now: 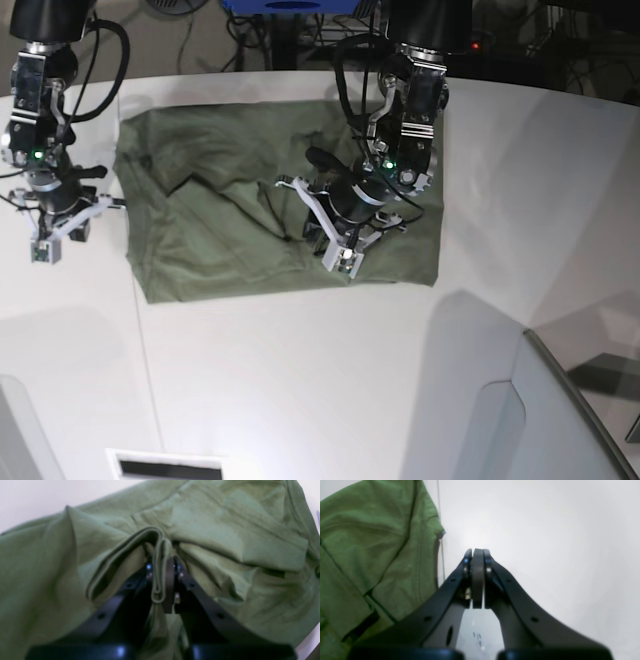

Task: Layout the t-shirt on the table in an organized manner, then fold the t-shirt properly

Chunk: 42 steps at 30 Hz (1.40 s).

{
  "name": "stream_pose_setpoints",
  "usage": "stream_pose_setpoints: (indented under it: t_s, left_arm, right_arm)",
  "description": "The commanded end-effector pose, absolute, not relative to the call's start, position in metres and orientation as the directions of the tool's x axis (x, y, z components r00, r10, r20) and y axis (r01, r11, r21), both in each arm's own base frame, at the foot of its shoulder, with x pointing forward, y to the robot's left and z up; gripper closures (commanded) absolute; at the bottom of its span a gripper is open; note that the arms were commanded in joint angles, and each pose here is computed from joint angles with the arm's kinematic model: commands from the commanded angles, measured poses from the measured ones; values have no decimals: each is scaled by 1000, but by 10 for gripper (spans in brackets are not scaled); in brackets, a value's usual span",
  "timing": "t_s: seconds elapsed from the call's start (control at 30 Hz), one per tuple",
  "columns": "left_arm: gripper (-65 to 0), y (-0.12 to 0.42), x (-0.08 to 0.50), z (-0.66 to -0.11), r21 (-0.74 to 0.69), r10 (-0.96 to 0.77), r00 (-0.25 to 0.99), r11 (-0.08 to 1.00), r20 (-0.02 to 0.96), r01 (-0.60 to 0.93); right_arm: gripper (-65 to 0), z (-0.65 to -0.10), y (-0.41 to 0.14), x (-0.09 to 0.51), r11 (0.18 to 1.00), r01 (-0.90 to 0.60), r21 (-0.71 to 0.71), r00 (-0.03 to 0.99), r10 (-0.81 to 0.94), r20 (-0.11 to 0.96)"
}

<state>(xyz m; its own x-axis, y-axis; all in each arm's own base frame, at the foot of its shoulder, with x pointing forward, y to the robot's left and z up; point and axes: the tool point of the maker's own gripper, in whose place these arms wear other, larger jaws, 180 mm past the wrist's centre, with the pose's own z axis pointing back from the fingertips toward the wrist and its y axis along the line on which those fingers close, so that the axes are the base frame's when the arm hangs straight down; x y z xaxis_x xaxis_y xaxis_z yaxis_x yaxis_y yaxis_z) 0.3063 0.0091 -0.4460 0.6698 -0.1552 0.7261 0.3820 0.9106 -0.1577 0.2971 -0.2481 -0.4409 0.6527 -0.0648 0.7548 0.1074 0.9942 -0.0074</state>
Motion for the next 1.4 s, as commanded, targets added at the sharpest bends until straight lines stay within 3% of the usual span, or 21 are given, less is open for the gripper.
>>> stream_pose_setpoints:
  t_s: [0.0,0.3,0.43,0.57,0.7,1.1,1.17,1.2,1.27,1.3,1.37]
  left_arm:
    - [0,3,317,-432,-168,-132,635,906,761,389]
    - [0,-11,314,-430,-168,-158,626,888,764,429]
    - [-219,-11,314,-430,-167,-158,625,888,765,429]
    - [-385,-11,315,-429,-166,-157,622,888,767,429]
    - [-439,-24,312,-427,-165,-180,612,871,770,463]
    - [-429,-73,303,-408,-165,-231,550,800,802,577]
    - [-359,-67,311,-391,-137,-217,512,812,831,567]
    - [-281,-54,315,-387,-130,-194,513,839,836,529]
    - [-64,-11,327,-380,-94,-147,512,905,847,416]
    - [0,5,330,-377,-75,-141,506,921,851,381]
    - [0,37,331,-379,-24,-155,509,944,847,328]
  right_arm:
    - [0,-426,-254,308,994,108,-16,611,-54,790]
    - [0,-426,-254,308,994,108,-16,611,-54,790]
    - [0,-426,-254,308,994,108,-16,611,-54,790]
    - [0,-426,-254,308,994,108,-16,611,-54,790]
    - [0,-426,-254,308,994,107,-16,611,-53,790]
    - [0,-427,-254,307,994,108,-16,612,-54,789]
    - [0,-427,-254,307,994,108,-17,612,-53,789]
    - [0,-427,-254,306,994,108,-17,613,-53,788]
    - [0,-427,-254,306,994,108,-17,614,-53,787]
    - [0,-427,-254,306,994,108,-17,613,-53,788]
    - [0,-427,-254,305,994,108,-17,614,-53,787]
